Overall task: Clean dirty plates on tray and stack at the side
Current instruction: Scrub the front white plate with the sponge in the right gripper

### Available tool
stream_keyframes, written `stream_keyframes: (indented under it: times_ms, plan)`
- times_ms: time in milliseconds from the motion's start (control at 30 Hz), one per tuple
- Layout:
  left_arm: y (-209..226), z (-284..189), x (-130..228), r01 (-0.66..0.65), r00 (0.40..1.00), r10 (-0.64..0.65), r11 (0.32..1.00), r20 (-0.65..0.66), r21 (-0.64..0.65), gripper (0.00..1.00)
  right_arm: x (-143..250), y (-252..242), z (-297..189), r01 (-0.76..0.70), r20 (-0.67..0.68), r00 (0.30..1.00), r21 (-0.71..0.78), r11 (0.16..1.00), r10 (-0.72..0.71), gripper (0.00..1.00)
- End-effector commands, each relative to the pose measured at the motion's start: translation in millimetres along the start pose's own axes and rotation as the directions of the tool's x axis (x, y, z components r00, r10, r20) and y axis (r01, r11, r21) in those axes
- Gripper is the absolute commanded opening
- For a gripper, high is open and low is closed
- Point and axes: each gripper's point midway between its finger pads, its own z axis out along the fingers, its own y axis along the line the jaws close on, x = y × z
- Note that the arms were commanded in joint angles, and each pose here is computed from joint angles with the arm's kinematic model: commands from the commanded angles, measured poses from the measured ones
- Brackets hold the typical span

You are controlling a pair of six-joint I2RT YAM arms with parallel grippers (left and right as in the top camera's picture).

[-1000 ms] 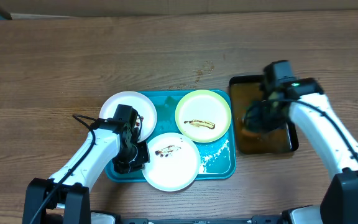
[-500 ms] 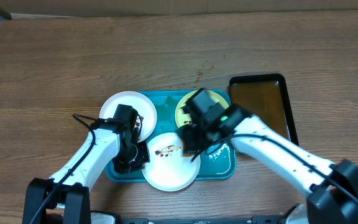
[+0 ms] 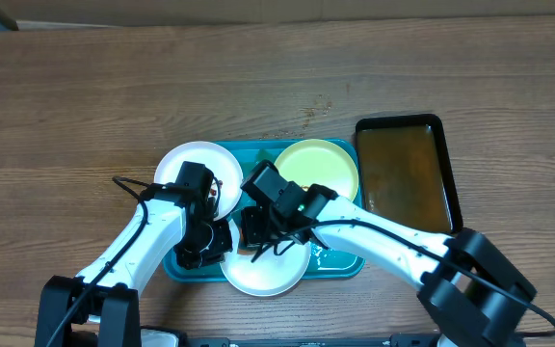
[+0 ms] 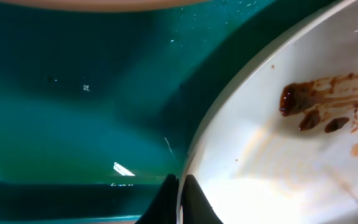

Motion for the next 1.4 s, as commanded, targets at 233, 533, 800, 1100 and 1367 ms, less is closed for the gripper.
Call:
stream_keyframes:
  times_ms: [233, 533, 800, 1100, 1367]
  plan:
    - [3.1, 3.2, 0.0, 0.006, 1.000, -0.006, 1.000, 0.001, -0.022, 0.04, -3.2, 5.4, 19.6, -0.109, -0.021, 0.994, -0.035, 0.993, 0.109, 0.04]
    - [3.2, 3.2, 0.0, 0.006, 1.000, -0.006, 1.000, 0.001, -0.023, 0.04, 6.0, -0.9, 46.9, -0.194, -0.089, 0.978, -0.032, 0.981, 0.190, 0.04]
    - [3.2, 3.2, 0.1, 0.006, 1.000, -0.006, 1.000, 0.001, -0.023, 0.04, 15.8, -1.8, 50.8, -0.165, -0.127, 0.979, -0.027, 0.986, 0.160, 0.04]
    - [3.6, 3.2, 1.0, 0.007, 1.000, -0.007, 1.000, -0.003, -0.025, 0.04, 12.0, -68.2, 38.9, -0.250, -0.067, 0.960, 0.222, 0.943, 0.270, 0.04]
    - [5.2, 3.2, 1.5, 0.008, 1.000, -0.008, 0.999, -0.004, -0.033, 0.04, 4.3, -103.8, 23.4, -0.255, -0.048, 0.958, 0.316, 0.914, 0.284, 0.04]
